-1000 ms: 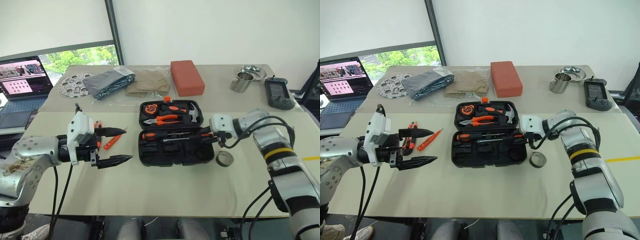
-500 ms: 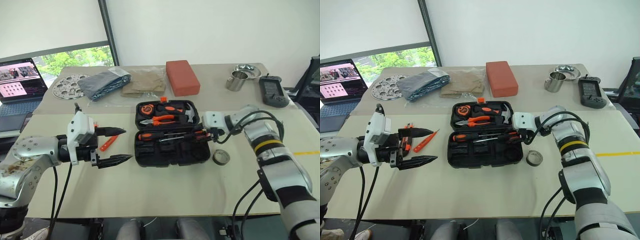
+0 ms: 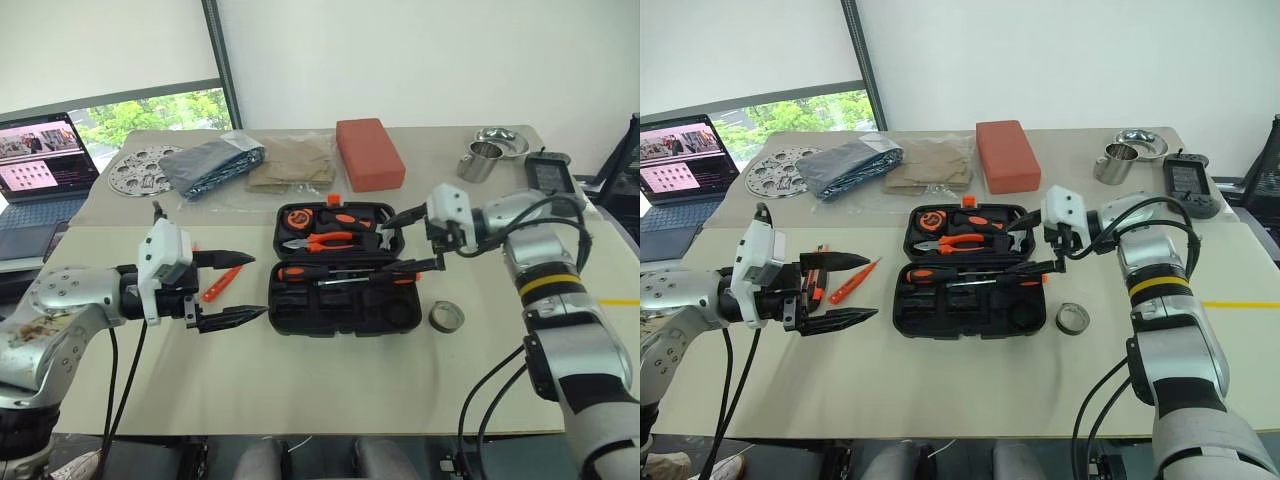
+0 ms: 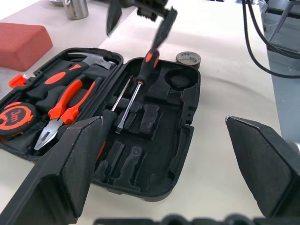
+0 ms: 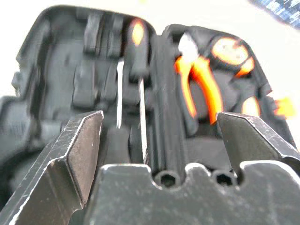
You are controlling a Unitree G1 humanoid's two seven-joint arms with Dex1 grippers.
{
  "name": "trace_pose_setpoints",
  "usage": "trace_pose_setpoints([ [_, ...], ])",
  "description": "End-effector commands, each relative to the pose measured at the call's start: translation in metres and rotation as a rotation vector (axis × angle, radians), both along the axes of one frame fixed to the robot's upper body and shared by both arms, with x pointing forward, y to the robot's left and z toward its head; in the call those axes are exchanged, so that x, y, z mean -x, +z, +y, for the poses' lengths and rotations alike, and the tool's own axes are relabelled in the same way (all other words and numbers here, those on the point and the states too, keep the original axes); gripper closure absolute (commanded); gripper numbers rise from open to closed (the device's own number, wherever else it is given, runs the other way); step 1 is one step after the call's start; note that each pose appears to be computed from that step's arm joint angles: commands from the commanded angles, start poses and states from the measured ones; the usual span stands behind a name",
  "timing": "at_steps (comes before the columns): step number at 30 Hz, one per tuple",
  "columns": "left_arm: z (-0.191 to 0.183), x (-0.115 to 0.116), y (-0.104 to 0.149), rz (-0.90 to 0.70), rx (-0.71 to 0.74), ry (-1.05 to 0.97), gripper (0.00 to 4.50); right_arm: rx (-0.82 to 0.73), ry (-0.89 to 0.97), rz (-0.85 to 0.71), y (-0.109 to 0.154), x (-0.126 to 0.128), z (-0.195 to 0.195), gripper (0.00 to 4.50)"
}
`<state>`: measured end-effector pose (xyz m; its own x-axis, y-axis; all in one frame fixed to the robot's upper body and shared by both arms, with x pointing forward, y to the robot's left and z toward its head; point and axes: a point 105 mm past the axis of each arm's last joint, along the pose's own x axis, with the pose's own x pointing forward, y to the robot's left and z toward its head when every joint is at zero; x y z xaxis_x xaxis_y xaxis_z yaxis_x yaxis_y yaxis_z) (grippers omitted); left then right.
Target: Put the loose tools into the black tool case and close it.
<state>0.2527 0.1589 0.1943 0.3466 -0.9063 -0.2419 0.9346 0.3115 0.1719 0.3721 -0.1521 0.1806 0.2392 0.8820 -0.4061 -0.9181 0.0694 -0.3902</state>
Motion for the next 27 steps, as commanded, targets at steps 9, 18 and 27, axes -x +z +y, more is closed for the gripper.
trace_pose_setpoints([
  [9,-0.004,-0.001,0.007,-0.041,-0.007,-0.046,0.0,0.125,-0.166,0.058,-0.011,0.018,-0.067,2.08],
  [18,-0.006,-0.003,0.008,-0.046,-0.01,-0.056,0.0,0.211,-0.166,0.077,-0.03,0.021,-0.067,4.44],
  [27,-0.005,-0.003,0.007,-0.049,-0.015,-0.048,0.0,0.189,-0.115,0.038,-0.03,0.015,-0.044,4.44],
])
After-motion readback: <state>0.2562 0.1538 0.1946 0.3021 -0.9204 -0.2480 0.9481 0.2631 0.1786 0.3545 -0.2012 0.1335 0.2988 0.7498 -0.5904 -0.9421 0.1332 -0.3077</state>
